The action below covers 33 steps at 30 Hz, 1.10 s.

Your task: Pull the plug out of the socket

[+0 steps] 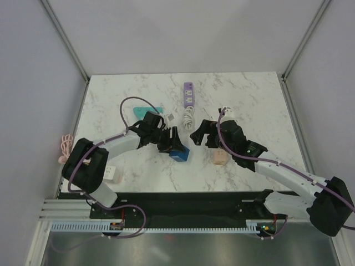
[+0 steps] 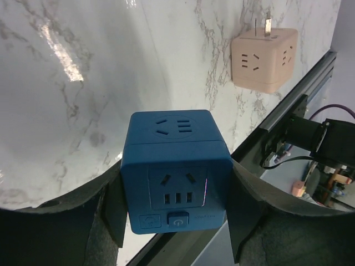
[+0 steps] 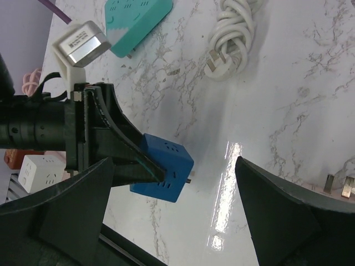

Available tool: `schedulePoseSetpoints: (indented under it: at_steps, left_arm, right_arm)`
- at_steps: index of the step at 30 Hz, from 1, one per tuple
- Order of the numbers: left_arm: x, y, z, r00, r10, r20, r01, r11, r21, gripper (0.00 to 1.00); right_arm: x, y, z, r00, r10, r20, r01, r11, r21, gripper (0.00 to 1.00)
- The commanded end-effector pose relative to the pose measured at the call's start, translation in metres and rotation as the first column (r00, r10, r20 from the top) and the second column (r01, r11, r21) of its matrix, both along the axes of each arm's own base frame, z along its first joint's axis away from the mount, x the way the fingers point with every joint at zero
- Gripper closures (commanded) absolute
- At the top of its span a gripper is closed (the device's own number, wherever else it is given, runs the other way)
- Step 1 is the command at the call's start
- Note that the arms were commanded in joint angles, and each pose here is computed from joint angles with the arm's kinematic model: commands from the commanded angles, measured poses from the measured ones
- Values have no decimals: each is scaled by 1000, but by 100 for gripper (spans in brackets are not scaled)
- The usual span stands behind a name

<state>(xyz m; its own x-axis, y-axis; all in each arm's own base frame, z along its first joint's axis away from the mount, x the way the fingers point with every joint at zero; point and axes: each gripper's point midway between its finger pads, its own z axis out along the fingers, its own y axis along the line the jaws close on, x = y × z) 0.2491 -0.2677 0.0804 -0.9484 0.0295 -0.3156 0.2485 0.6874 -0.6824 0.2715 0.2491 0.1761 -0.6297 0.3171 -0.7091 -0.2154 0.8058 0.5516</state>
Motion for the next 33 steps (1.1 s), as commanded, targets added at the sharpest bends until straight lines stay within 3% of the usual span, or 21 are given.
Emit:
schedulePoseSetpoints:
  at_steps: [1, 11, 20, 24, 28, 29, 33]
  left_arm:
    - [12, -28, 14, 1000, 12, -25, -15, 993, -115, 71]
    - [12, -53, 11, 999, -9, -47, -1, 974, -226, 58]
    - [8, -51, -9, 997, 34, -70, -49, 973, -226, 50]
    - [6, -43, -12, 997, 55, -44, -63, 982, -181, 24]
    - [4, -36, -8, 997, 69, -28, -72, 986, -153, 16]
    - [2, -34, -8, 997, 69, -30, -73, 987, -142, 1]
    - [3, -28, -6, 997, 78, -29, -80, 993, -83, 0]
  right_arm:
    - [-2, -10, -2, 999, -31, 5, 31, 999, -17, 2]
    - [-4, -13, -7, 999, -38, -4, 37, 999, -22, 2]
    - [-4, -10, -13, 999, -32, -21, 32, 999, -20, 2]
    - [-5, -9, -18, 999, -28, -32, 27, 999, -21, 2]
    - [-6, -6, -20, 999, -18, -41, 17, 1000, -14, 2]
    - [-5, -5, -20, 999, -17, -40, 16, 1000, -11, 2]
    - [-5, -2, -23, 999, -7, -50, 6, 1000, -9, 2]
